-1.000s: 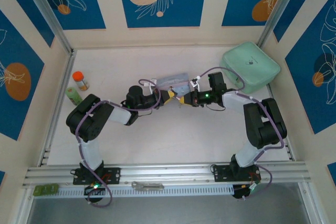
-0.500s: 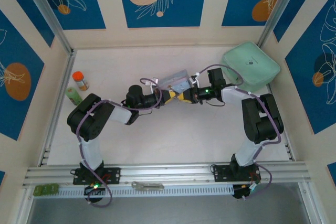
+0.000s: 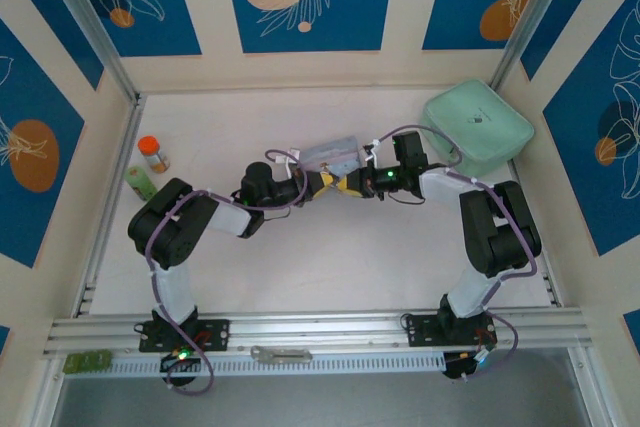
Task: Unlock a padlock with a key
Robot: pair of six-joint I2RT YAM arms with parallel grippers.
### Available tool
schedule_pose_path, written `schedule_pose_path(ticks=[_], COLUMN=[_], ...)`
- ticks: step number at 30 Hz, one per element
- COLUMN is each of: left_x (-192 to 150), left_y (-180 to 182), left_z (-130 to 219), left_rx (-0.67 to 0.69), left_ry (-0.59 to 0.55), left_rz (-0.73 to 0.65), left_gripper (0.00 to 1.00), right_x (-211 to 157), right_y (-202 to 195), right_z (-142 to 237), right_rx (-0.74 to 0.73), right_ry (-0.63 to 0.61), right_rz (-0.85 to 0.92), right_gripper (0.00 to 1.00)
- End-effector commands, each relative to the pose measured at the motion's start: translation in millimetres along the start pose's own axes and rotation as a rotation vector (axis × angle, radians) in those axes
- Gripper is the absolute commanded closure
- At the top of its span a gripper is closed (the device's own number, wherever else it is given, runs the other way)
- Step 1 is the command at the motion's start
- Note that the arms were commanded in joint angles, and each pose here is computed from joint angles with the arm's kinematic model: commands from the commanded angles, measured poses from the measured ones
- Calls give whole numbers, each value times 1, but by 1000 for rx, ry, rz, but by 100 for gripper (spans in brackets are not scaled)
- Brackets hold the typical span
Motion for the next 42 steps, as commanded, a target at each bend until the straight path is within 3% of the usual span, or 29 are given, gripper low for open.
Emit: schedule_pose_path(ticks=[1,9,19,25,34,42], left_x=[-53,-52,-58,-64,-71,-69], left_y=[-28,-26,-27,-32,-49,-53], left_z=[-11,-13,-10,-7,-2,-2], left_rx=[-105,-190,-204,-224,-273,-285], left_ry=[230,219,227,264,292,287], left_rz=[-128,-162,-268,-323,-423,-462], left_gripper=[100,100,100,100,100,100], right_x=[15,0,5,10,8,21], right_y=[0,-3,-7,-17,-19,-7], right_z=[-7,-8,-6,-24,-25,-24], right_rx=[-34,86,260,372,381,412], right_ry=[-74,-70,-169,-132,-168,-181], right_rz=[28,-230,-583,-808,-1023,-1026], right_gripper=[100,100,100,100,100,100])
Point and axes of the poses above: each hand's point on the last joint's axis, 136 mm out from that joint toward the fingers, its own z axis back along the fingers, its own y axis along the line the jaws close on, x = y × z, the point moved 1 cm from there along z, back along the fingers, and after that the axes turned 13 degrees about z, right-handed, at the moved point
